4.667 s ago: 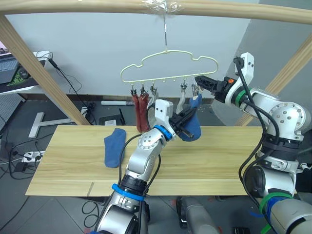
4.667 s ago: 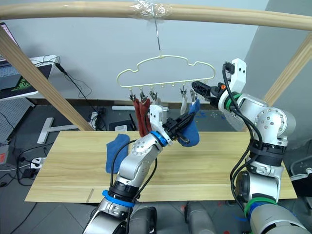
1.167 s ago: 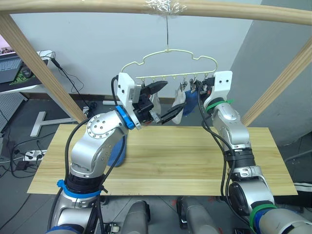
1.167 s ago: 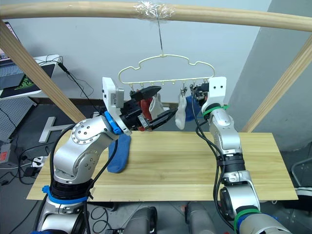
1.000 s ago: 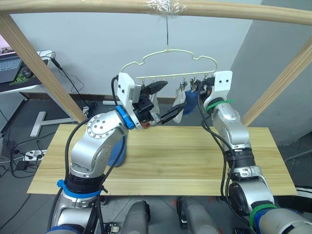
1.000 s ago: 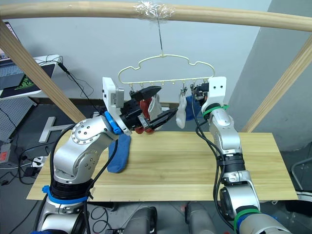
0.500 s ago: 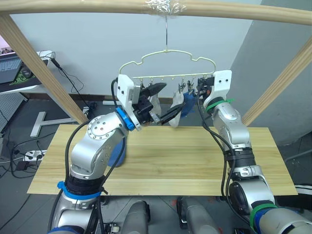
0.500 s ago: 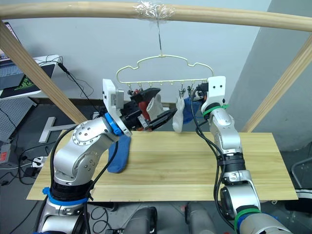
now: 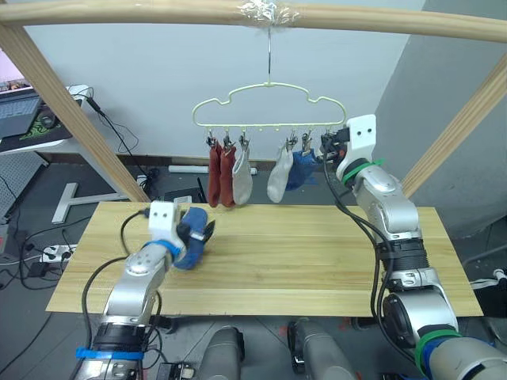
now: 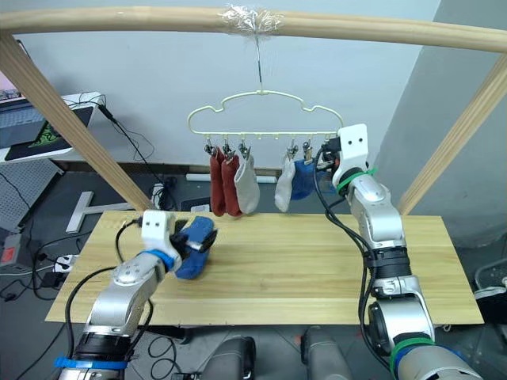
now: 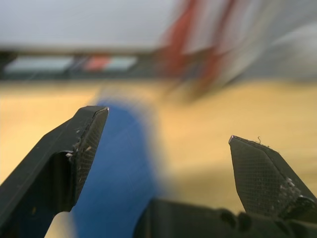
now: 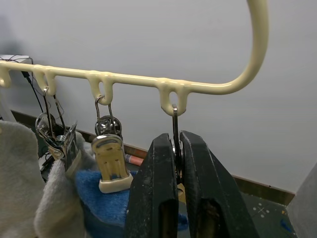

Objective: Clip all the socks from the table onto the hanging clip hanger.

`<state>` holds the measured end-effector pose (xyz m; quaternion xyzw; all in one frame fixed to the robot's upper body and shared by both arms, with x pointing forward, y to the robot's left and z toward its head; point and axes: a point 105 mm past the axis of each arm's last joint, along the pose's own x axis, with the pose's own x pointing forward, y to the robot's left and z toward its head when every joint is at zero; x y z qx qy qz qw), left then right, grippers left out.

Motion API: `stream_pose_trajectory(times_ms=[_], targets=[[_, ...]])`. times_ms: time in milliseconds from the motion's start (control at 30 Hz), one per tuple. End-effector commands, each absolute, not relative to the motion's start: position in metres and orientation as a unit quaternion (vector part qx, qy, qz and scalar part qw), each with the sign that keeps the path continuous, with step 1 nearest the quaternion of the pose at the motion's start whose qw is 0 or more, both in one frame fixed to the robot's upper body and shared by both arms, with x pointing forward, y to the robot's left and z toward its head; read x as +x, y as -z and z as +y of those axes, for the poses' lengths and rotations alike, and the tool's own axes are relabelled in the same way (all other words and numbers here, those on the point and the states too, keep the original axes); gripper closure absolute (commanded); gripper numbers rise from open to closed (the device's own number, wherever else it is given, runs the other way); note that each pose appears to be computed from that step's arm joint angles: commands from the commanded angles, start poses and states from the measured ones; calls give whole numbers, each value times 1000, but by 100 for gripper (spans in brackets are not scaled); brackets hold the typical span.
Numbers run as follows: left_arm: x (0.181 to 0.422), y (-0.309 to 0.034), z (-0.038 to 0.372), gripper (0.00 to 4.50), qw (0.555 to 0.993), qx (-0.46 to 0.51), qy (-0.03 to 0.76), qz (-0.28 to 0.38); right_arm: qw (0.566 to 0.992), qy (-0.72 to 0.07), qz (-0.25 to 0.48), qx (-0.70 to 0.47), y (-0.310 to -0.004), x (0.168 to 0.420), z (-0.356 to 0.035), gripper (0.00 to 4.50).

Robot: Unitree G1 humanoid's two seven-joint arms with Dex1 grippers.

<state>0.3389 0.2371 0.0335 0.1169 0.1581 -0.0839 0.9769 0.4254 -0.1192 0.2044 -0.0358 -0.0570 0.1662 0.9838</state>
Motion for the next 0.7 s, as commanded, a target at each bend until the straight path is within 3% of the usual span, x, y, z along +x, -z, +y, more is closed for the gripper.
stream_pose_trajectory(times_ms=[33, 533, 700], targets=[[349, -37, 253, 0, 982, 114, 59, 137, 982, -167, -77, -30, -218, 422, -118, 448], [380, -29, 237, 0, 983, 87, 94, 130, 982, -170, -70, -36, -218, 420, -117, 448], [371, 5, 239, 0, 970, 92, 102, 201, 982, -172, -68, -40, -219, 417, -117, 448]])
